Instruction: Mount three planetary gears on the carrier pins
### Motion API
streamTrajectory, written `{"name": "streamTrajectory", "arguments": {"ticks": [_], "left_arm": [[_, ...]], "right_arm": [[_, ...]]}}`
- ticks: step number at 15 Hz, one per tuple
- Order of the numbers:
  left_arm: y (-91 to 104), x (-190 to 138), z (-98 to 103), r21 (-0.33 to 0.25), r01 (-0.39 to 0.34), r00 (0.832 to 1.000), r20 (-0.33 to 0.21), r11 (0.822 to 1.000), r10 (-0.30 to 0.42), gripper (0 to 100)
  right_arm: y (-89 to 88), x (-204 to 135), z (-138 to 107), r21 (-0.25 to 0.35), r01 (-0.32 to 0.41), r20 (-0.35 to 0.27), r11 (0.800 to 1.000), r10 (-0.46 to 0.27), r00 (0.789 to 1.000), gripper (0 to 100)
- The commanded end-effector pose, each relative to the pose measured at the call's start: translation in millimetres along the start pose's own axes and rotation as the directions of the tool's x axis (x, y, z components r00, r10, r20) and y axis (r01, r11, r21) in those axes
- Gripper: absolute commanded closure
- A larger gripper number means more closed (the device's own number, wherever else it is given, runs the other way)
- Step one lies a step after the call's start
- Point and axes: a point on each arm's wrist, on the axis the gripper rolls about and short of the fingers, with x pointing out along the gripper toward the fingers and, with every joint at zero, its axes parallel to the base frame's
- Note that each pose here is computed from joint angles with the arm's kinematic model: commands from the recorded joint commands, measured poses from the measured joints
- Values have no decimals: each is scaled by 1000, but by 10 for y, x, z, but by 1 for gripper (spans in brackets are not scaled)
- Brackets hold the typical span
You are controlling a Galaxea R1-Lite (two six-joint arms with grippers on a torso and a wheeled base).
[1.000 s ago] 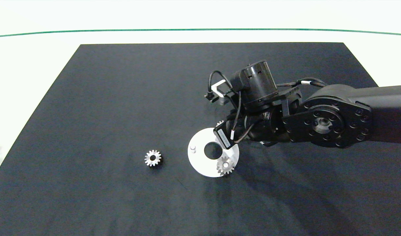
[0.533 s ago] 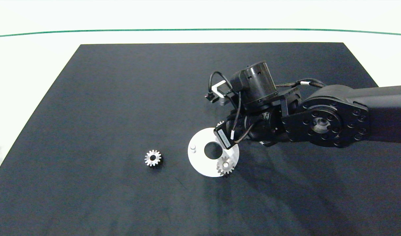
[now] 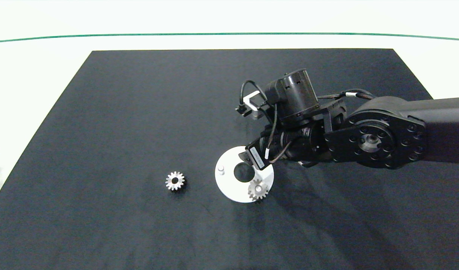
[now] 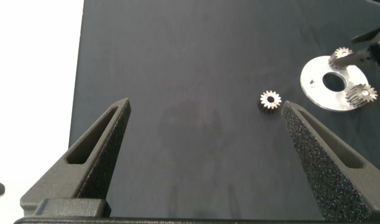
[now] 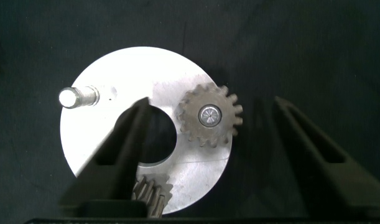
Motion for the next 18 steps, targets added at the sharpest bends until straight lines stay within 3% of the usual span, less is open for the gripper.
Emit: {"name": "streamTrajectory", "arguments": {"ticks": [1, 2, 5, 8, 9, 11, 12, 13, 14, 18], "left_arm": [[-5, -25, -45, 0, 2, 1000, -2, 1000, -2, 0], [-8, -15, -79, 0, 1, 1000, -12, 1000, -1, 0], [-32, 18, -287, 5, 8, 998, -66, 1000, -8, 0], [-59, 110, -545, 35, 30, 987, -157, 999, -24, 0], [-60, 117, -556, 39, 31, 986, -163, 999, -25, 0], [-76, 235, -728, 73, 50, 973, -230, 996, -32, 0], [-85, 338, -830, 92, 63, 965, -261, 994, -37, 0], [-91, 410, -905, 115, 74, 960, -277, 991, -39, 0], [-97, 469, -969, 140, 83, 959, -281, 987, -41, 0], [-148, 704, -1108, 141, 194, 935, -325, 971, -140, 0]], "right_arm": [[-190, -656, 67, 30, 83, 90, 996, -86, 992, 0], [-229, -942, -2, 41, 144, 105, 989, -147, 983, 0], [-386, -1878, -528, 67, 165, 183, 984, -175, 968, 0], [-709, -2643, -1069, 160, 247, 292, 956, -285, 913, 0], [-720, -2684, -1100, 161, 251, 299, 955, -290, 909, 0], [-819, -3209, -1640, 205, 380, 375, 902, -431, 821, 0], [-784, -3448, -1966, 248, 438, 406, 864, -503, 763, 0], [-744, -3581, -2155, 274, 455, 422, 847, -531, 735, 0], [-697, -3681, -2311, 290, 476, 414, 830, -557, 720, 0], [-468, -3924, -2711, 360, 565, 394, 742, -670, 629, 0]]}}
